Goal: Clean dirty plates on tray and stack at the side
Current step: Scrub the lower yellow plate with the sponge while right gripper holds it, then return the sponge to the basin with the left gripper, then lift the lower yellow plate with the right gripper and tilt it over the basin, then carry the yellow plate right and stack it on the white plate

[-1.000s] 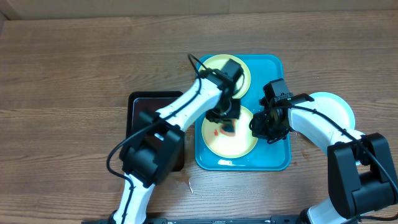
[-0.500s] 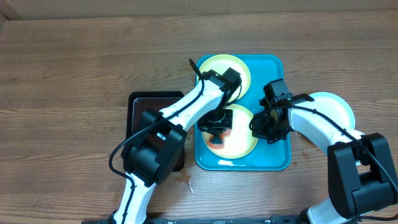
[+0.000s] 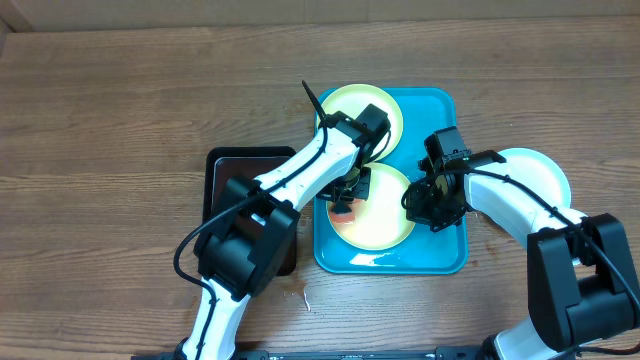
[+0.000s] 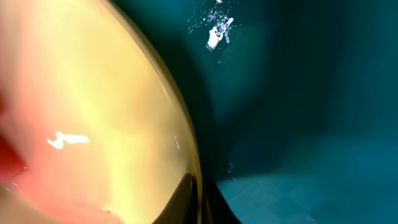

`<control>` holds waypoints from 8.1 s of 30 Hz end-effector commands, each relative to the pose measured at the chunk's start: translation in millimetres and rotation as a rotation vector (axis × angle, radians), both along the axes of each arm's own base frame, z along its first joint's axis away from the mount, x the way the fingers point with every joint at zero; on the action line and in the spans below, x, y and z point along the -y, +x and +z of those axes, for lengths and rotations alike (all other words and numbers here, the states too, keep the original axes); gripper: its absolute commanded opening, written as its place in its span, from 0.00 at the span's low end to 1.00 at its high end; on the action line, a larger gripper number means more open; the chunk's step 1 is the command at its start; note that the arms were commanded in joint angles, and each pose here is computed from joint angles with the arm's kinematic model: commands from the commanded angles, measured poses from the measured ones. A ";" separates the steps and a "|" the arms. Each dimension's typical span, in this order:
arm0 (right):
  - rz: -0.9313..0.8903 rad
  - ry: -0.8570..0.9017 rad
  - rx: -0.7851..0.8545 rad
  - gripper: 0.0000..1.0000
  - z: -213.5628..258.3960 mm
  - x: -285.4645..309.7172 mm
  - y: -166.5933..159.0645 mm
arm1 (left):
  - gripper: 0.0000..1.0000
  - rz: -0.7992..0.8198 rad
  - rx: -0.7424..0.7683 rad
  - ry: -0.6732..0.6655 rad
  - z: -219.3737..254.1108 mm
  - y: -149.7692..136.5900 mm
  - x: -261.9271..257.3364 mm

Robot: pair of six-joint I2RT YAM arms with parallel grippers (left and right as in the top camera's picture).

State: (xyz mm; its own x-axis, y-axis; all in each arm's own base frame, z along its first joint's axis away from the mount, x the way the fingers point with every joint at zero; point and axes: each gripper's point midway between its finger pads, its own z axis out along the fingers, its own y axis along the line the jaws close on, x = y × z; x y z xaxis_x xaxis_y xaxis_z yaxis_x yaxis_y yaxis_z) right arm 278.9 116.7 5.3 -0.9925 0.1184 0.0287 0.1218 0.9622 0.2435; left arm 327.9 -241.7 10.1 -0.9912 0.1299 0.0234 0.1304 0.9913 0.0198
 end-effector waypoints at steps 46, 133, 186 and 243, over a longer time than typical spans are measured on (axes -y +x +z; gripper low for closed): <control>0.006 -0.055 -0.017 0.04 -9.8 9.1 -3.3 | 0.04 0.143 -0.071 -0.281 7.4 18.2 54.5; 0.170 -0.310 0.398 0.04 175.2 -18.1 51.8 | 0.92 0.612 0.300 -0.150 220.1 29.4 -248.3; 0.399 -0.764 1.265 0.04 263.2 -208.9 -13.7 | 1.00 0.754 0.341 -0.147 238.2 25.6 -299.4; 0.241 0.125 0.572 0.04 215.3 -164.1 54.7 | 1.00 0.749 0.341 -0.149 238.1 26.1 -297.7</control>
